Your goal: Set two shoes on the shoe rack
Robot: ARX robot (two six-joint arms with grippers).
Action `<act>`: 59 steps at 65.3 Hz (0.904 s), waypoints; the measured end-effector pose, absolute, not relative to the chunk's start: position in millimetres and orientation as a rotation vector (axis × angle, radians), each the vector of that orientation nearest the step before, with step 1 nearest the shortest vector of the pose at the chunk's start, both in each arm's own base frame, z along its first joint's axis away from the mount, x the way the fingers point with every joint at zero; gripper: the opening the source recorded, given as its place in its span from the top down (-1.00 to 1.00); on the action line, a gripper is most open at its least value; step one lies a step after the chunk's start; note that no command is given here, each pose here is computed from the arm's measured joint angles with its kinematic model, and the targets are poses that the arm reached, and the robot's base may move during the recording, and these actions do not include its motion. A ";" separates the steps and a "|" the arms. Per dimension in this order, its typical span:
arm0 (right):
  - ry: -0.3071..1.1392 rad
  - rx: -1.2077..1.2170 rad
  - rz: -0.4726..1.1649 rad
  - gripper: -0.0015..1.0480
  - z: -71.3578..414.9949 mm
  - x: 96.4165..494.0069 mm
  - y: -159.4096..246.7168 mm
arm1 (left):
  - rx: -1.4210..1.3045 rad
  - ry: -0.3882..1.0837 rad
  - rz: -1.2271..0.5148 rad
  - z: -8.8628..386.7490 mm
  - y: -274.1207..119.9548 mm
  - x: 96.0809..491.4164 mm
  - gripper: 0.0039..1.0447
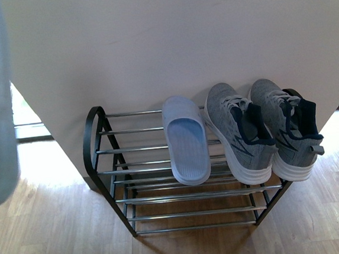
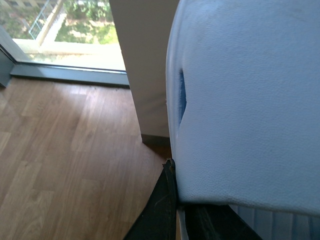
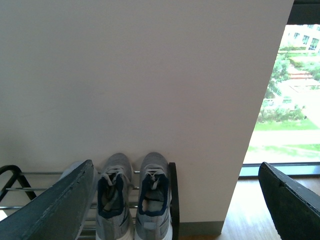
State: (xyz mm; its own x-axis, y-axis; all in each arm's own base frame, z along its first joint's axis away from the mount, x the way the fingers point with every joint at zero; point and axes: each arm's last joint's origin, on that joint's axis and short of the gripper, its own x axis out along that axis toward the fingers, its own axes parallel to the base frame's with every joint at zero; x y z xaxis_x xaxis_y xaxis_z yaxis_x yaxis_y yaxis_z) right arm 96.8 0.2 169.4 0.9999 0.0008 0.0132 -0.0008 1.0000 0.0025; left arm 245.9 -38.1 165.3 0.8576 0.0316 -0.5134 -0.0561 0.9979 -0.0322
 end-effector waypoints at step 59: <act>-0.014 0.003 0.000 -0.82 169.4 96.8 0.2 | 0.007 0.877 -0.084 -24.3 -94.1 416.2 0.97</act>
State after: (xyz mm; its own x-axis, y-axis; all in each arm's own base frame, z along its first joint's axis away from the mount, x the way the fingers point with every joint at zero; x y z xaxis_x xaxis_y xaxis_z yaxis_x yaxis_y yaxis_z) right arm 96.8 0.2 169.4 0.9999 0.0004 0.0135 -0.0004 1.0000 0.0029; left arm 416.2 -94.1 -24.3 0.6363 -0.0705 -0.7683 0.0759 0.9967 -0.0285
